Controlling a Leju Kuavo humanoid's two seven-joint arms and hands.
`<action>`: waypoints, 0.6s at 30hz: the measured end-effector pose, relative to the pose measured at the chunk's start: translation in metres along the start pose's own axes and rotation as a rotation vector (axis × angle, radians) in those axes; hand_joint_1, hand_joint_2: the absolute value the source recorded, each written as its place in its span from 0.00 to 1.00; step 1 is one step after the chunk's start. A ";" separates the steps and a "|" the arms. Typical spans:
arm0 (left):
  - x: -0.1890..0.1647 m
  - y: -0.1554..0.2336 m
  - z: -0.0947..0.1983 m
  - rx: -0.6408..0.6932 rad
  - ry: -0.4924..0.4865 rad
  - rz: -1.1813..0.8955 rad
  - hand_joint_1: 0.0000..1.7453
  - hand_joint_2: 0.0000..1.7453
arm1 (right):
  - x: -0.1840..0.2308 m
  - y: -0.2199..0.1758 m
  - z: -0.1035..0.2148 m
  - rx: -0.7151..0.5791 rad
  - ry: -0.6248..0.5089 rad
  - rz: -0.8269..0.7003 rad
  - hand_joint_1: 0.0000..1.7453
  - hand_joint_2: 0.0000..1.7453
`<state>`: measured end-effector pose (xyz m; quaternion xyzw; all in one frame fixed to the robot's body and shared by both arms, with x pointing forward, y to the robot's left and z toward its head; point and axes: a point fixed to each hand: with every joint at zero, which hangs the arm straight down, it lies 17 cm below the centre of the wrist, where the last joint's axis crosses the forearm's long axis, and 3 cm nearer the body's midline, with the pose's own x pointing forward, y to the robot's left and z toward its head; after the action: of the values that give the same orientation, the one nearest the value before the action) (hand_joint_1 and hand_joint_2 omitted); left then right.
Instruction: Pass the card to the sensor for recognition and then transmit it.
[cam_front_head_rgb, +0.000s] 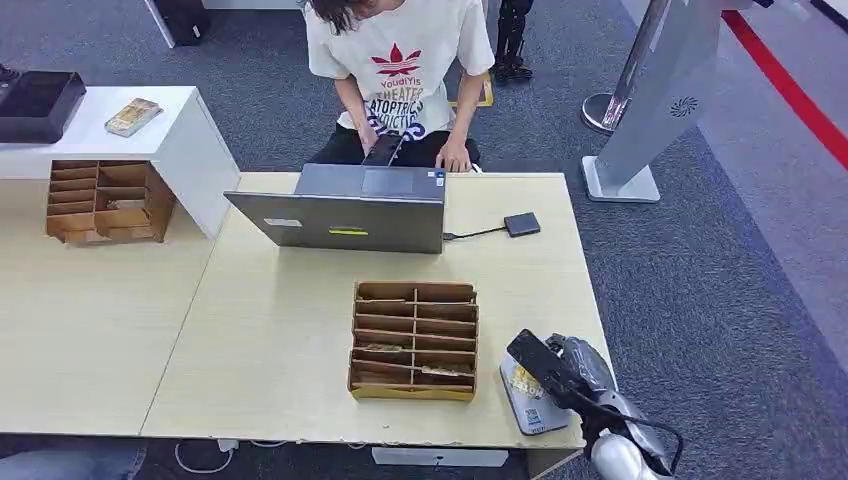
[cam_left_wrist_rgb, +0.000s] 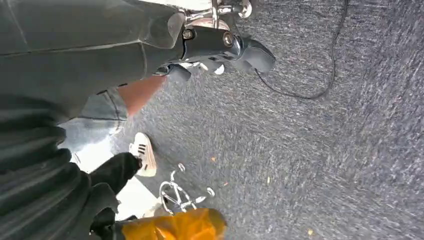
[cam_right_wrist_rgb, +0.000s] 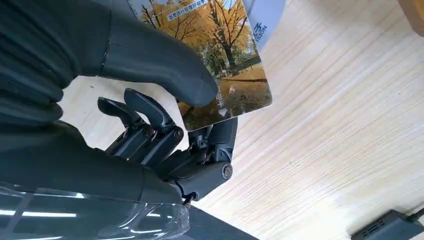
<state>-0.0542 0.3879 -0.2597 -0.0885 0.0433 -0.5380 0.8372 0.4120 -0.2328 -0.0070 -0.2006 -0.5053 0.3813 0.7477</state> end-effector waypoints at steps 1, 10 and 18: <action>0.000 0.000 0.000 0.000 0.001 -0.003 0.00 1.00 | 0.000 0.000 0.000 0.000 0.000 0.000 1.00 1.00; -0.002 -0.001 0.000 -0.007 0.010 -0.036 0.00 1.00 | 0.001 0.000 -0.002 0.002 -0.002 0.006 1.00 1.00; -0.004 -0.001 0.000 -0.011 0.016 -0.061 0.00 1.00 | 0.002 0.001 -0.002 0.004 -0.003 0.008 1.00 1.00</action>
<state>-0.0570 0.3911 -0.2592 -0.0902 0.0500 -0.5638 0.8195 0.4143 -0.2306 -0.0071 -0.2008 -0.5049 0.3856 0.7457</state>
